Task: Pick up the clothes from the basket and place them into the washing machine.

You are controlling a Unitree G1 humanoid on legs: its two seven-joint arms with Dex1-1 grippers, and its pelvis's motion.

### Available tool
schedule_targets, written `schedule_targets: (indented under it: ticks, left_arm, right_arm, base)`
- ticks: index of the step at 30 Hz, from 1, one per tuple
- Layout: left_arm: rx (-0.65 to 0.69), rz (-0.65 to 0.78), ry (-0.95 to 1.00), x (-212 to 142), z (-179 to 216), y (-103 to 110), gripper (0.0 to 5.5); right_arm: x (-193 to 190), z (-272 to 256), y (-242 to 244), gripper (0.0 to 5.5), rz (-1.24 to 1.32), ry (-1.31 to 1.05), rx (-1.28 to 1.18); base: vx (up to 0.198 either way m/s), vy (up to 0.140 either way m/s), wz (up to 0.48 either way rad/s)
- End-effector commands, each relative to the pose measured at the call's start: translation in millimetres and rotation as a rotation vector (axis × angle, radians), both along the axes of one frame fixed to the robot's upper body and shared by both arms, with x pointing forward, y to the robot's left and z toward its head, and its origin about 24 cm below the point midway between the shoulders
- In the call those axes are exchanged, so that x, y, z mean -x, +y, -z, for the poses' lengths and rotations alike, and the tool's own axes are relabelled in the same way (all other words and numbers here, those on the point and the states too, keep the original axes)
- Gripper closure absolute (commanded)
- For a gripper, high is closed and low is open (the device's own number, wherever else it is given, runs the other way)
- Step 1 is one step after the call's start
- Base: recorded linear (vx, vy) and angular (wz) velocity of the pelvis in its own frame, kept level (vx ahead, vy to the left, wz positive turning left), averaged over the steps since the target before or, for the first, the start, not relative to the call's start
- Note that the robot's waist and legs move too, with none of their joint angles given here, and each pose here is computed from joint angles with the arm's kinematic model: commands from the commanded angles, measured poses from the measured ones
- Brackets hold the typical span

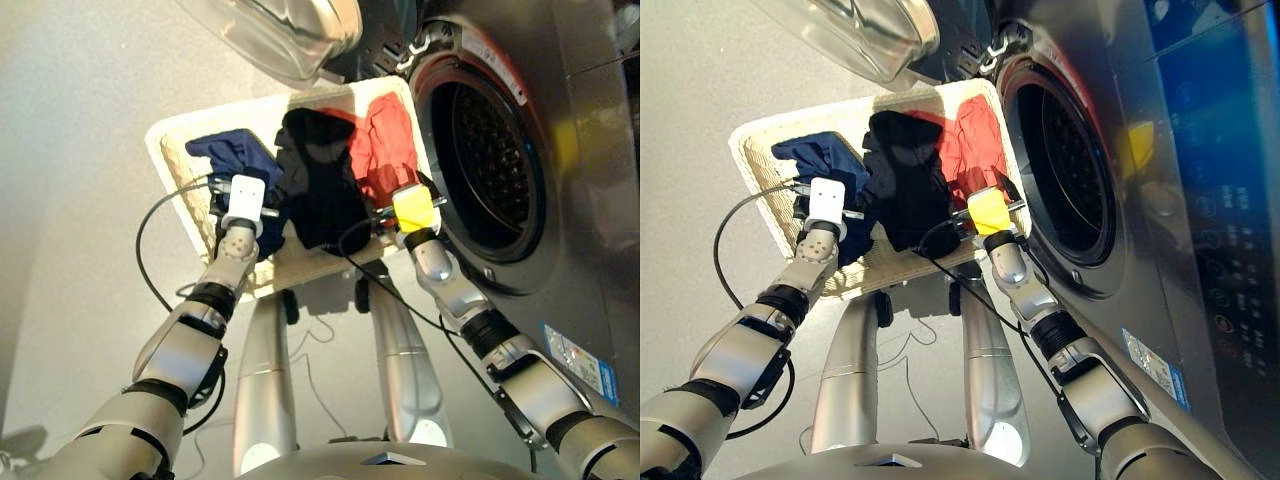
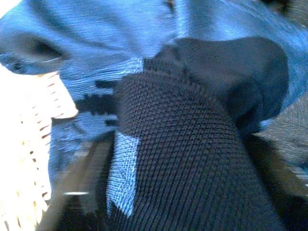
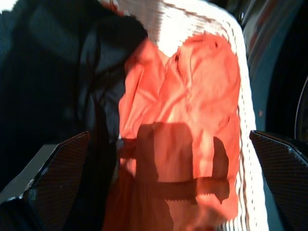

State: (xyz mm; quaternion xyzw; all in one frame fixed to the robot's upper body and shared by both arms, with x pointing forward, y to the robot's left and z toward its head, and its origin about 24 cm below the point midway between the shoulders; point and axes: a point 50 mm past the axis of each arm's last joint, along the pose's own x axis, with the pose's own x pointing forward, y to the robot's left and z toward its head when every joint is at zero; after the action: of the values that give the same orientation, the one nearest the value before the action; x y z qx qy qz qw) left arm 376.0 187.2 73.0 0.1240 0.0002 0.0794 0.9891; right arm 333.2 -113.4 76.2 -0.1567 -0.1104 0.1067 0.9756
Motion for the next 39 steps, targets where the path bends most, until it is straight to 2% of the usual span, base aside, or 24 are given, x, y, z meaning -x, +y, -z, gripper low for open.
schedule_targets:
  ticks: [1,8,10,11,12,15,18,20,25,31,39]
  left_arm:
    - [0.007,-0.065,0.036,4.6,9.4,17.4,5.5]
    - [0.125,-0.007,0.054,20.3,34.3,-2.3,5.5]
    - [0.252,0.04,0.018,30.4,39.6,-13.3,5.5]
    - [0.252,0.04,0.019,30.7,39.8,-13.3,5.5]
    - [0.344,0.1,-0.027,38.1,37.7,-22.8,5.5]
    - [0.433,0.199,-0.077,50.9,33.3,-35.2,5.5]
    - [0.453,0.264,-0.101,56.9,28.0,-42.3,5.5]
    - [0.479,0.365,-0.117,61.4,21.2,-54.3,5.5]
    - [0.522,0.58,-0.152,70.5,1.0,-84.9,5.5]
    - [0.61,0.687,-0.168,75.4,-12.4,-106.0,5.5]
    - [0.697,0.777,-0.203,82.9,-29.9,-123.8,5.5]
  right_arm:
    - [10.7,-11.7,15.5,0.0,-0.061,-0.098,-0.054]
    - [16.6,7.9,3.5,0.0,-0.038,-0.032,-0.024]
    - [19.0,17.9,-1.0,0.0,-0.034,0.003,0.018]
    - [19.2,18.1,-1.0,0.0,-0.034,0.004,0.018]
    - [22.1,25.8,-4.2,0.0,-0.038,0.03,0.065]
    - [27.4,35.8,-8.1,0.0,-0.06,0.05,0.166]
    - [30.3,42.6,-10.2,0.0,-0.076,0.063,0.243]
    - [31.2,43.6,-4.9,0.0,-0.138,0.038,0.368]
    - [30.8,16.3,14.9,0.0,-0.318,-0.206,0.67]
    - [29.9,-8.6,41.2,0.0,-0.439,-0.383,0.797]
    - [31.0,-12.7,57.6,0.0,-0.505,-0.386,0.789]
  base:
    - [0.0,0.0,0.0]
    - [0.0,0.0,0.0]
    - [0.0,0.0,0.0]
    - [0.0,0.0,0.0]
    - [-0.083,-0.019,-0.03]
    - [-0.051,-0.017,-0.015]
    - [0.0,0.0,0.0]
    - [0.0,0.0,0.0]
    - [0.0,0.0,0.0]
    - [0.0,0.0,0.0]
    - [0.0,0.0,0.0]
